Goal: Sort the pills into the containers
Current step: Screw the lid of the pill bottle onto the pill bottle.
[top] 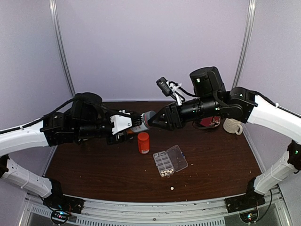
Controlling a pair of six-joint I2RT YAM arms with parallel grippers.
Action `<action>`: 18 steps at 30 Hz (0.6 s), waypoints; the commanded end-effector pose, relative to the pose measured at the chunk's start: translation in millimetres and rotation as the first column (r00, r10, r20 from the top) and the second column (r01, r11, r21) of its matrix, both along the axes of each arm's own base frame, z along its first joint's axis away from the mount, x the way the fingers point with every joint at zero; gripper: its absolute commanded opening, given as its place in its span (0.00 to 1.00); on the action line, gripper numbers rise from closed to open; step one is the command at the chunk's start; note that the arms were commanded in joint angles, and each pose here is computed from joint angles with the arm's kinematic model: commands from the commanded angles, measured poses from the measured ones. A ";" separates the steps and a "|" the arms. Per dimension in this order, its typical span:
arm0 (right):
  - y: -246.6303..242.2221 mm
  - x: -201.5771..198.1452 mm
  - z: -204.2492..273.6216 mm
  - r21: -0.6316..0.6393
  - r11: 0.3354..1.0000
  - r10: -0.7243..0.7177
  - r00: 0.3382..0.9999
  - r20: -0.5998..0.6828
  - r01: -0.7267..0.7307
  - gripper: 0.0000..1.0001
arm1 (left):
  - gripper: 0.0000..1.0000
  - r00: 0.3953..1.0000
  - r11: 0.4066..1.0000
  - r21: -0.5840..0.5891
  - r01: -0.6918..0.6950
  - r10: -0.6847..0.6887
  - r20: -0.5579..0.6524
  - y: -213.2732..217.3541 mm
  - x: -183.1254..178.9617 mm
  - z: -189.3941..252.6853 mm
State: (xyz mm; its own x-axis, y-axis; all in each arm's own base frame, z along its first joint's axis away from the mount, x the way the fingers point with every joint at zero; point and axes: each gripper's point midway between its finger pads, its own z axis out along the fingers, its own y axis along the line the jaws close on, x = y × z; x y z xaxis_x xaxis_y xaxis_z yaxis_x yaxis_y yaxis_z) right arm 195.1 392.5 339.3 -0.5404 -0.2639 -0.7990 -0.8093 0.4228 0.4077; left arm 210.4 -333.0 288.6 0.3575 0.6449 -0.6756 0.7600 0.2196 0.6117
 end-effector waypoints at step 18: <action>-36.8 7.4 -0.1 0.097 0.993 -0.044 0.986 -0.162 0.061 0.56 | 0.00 1.000 0.972 -0.234 0.001 0.004 0.022 -6.2 -0.6 47.8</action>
State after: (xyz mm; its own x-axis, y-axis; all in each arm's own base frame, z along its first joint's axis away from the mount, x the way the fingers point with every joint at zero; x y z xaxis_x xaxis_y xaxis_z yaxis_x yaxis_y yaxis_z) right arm 197.9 377.6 341.4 -0.6410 -0.1744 -0.7475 -0.7487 0.3565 0.5588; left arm 202.1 -339.0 297.3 0.3603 0.5466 -0.7559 0.7790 0.2695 0.5662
